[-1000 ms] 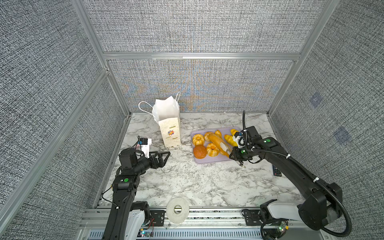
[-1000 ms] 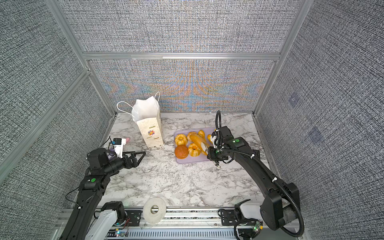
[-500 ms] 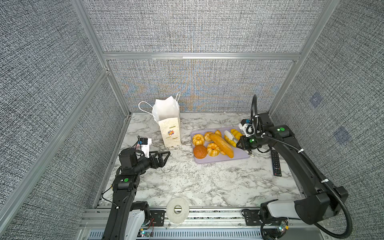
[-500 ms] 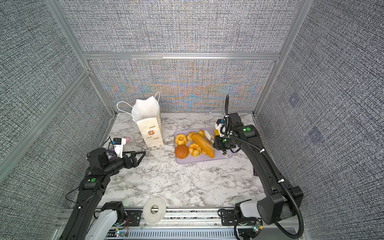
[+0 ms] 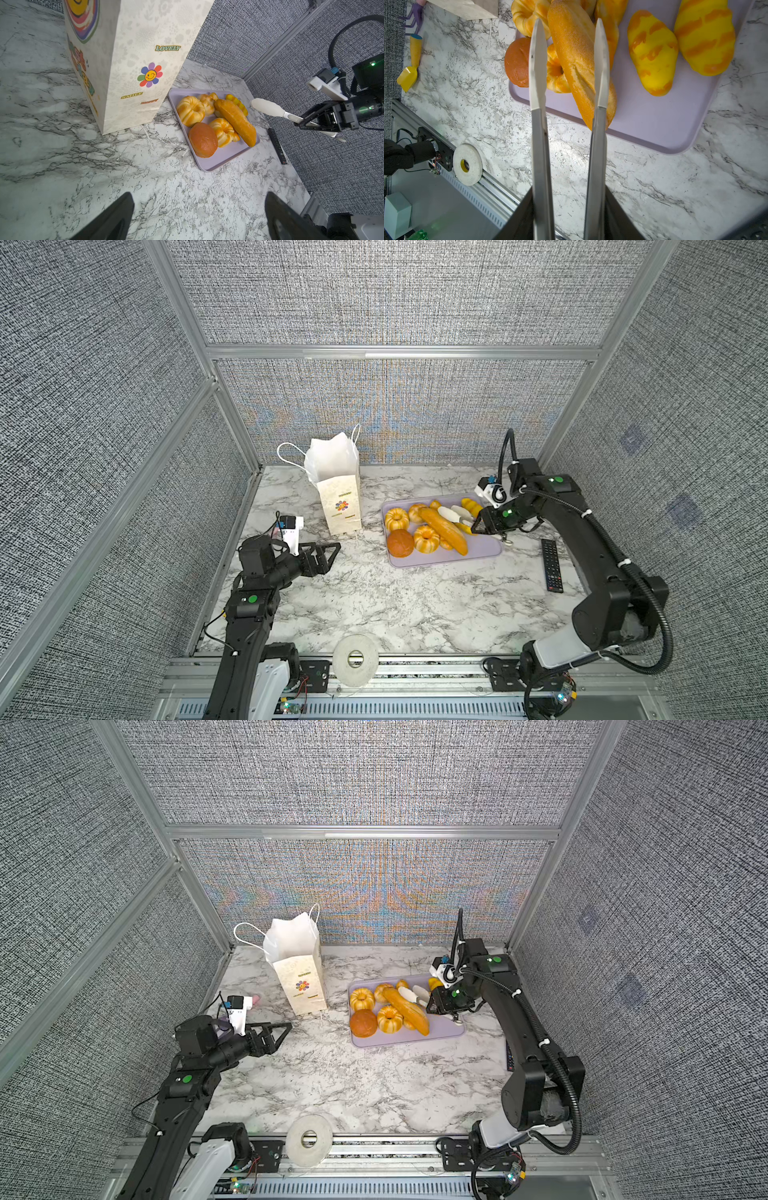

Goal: Take the fake bread out of the paper bag

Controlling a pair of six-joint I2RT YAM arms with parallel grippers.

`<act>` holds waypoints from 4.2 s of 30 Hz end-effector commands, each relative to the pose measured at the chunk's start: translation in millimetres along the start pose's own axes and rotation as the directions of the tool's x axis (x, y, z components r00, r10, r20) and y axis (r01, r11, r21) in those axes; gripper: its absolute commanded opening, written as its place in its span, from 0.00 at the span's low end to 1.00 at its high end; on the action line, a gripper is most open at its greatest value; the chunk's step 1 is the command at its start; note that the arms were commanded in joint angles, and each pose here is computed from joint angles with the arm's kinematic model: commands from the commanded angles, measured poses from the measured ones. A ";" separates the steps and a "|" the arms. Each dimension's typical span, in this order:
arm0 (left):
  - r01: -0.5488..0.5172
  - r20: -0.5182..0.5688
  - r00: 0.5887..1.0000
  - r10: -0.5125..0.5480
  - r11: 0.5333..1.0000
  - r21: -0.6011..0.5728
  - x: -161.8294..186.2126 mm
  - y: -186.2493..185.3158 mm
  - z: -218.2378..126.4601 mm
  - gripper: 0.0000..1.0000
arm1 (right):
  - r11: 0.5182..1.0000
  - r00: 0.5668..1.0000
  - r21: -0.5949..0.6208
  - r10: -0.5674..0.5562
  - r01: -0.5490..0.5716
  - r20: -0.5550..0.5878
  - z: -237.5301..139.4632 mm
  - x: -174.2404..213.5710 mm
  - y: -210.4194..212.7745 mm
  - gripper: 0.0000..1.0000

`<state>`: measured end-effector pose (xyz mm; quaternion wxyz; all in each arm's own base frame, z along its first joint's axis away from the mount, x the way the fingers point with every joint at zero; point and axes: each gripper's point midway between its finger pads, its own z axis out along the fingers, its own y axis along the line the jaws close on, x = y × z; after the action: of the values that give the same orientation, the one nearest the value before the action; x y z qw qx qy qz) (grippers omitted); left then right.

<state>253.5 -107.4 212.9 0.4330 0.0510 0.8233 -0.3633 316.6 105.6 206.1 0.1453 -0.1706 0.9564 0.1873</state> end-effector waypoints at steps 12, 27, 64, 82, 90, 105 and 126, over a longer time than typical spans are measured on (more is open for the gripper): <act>-0.020 0.009 1.000 0.019 1.000 0.021 -2.1 -3.2 0.7 0.99 | 0.994 0.989 -0.008 -0.111 0.111 -0.102 20.0 19.2 -10.4 0.53; -0.017 0.005 1.000 0.017 0.999 0.028 -1.5 -3.8 1.4 0.99 | 0.996 0.985 0.015 -0.080 0.083 -0.156 37.3 16.7 -31.0 0.54; -0.023 0.009 1.000 0.023 0.999 0.041 -2.2 -6.4 0.7 0.99 | 0.939 0.957 0.201 0.257 -0.280 0.131 9.8 10.6 -49.6 0.08; -0.025 0.011 1.000 0.025 0.999 0.045 -2.5 -7.1 0.6 0.99 | 0.919 0.960 0.275 0.270 -0.281 0.077 44.1 23.7 -37.6 0.19; -0.024 0.010 1.000 0.023 0.999 0.045 -2.4 -7.0 0.8 0.99 | 0.930 0.965 0.261 0.258 -0.260 0.041 48.5 28.8 -30.1 0.41; -0.022 0.007 1.000 0.022 0.999 0.047 -1.4 -6.9 1.3 0.99 | 0.937 0.967 0.248 0.256 -0.246 -0.006 42.5 39.9 -22.7 0.52; -0.025 0.008 1.000 0.024 0.998 0.051 -1.7 -7.9 0.9 0.99 | 0.933 0.962 0.233 0.268 -0.273 0.054 27.0 35.4 -17.0 0.53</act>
<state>250.6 -112.7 215.1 0.4305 0.0630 0.8168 -0.3788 303.4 93.4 169.0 0.1582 -0.0285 0.9827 0.0925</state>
